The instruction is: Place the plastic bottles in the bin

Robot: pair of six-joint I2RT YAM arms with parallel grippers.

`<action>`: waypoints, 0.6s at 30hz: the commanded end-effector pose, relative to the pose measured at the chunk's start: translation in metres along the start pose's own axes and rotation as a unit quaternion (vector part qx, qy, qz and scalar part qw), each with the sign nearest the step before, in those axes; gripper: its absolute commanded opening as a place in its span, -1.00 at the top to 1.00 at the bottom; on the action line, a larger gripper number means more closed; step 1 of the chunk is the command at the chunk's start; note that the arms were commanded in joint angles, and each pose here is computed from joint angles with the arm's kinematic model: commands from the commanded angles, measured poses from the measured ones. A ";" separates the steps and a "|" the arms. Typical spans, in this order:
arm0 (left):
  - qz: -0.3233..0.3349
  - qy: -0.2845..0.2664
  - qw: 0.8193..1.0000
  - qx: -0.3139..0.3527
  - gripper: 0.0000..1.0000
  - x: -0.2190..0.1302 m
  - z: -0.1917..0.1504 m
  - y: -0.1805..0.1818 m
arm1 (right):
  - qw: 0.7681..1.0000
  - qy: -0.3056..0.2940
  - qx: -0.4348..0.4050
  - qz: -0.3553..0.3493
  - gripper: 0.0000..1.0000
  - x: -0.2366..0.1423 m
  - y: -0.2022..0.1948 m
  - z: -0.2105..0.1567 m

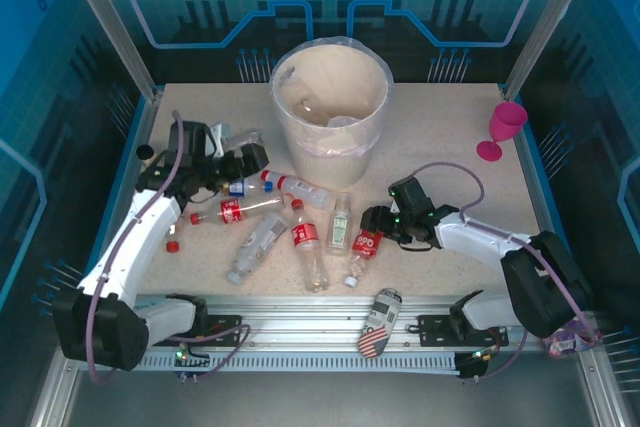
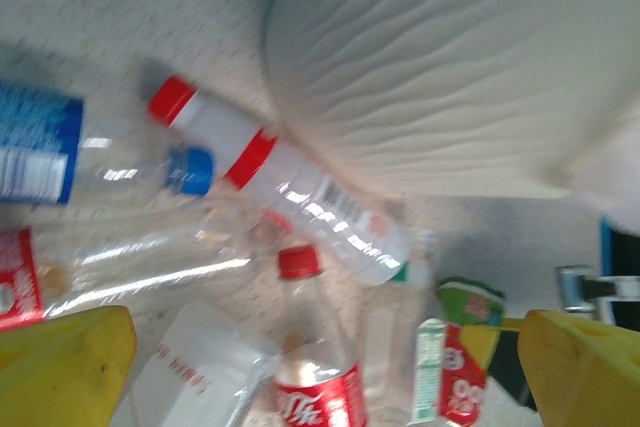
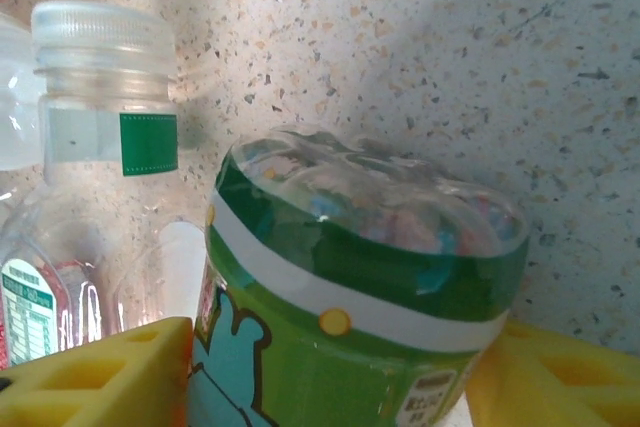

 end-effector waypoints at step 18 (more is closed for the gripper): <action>-0.102 -0.019 0.995 -0.011 -0.98 0.043 0.076 -0.083 | 0.981 -0.143 -0.112 -0.064 0.09 -0.116 -0.010 0.075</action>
Point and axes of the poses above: each hand's point on the last joint's axis, 136 mm out from that joint toward the fingers, its own x axis out along the fingers, its own y axis along the line the jaws close on, z = x × y, the point moved 5 cm from there along -x, back along the fingers, and after that the axes turned 13 degrees about -x, right-handed, at the moved point
